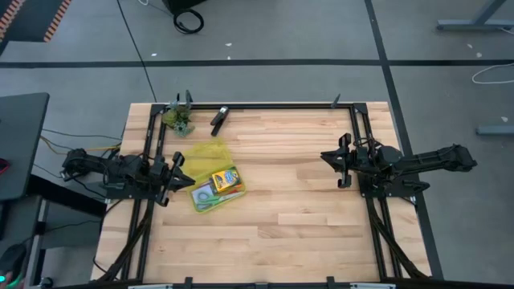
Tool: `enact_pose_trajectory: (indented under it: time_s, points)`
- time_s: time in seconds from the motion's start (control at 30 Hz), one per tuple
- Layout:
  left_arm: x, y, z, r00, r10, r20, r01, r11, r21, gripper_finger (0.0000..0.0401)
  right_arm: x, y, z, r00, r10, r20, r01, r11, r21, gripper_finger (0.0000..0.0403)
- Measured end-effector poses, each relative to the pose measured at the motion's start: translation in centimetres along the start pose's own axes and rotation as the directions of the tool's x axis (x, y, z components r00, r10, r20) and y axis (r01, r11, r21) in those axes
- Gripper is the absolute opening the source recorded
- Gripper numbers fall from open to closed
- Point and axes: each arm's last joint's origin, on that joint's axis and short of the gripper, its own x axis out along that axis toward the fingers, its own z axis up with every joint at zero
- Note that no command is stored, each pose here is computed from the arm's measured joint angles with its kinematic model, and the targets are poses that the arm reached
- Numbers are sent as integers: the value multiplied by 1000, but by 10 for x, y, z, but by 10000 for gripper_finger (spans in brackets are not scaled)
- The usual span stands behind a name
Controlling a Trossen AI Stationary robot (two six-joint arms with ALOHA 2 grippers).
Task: Pack school essentials
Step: Return to Home Position
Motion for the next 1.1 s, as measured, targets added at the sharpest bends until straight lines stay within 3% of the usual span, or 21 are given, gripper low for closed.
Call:
enact_pose_trajectory:
  time_s: [1.1]
  points:
    - [0, 0, 0, 1000, 0, -1, 0, 1000, 0, 31, 0, 0, 0, 1000, 0, 0, 0, 1000, 0, 51]
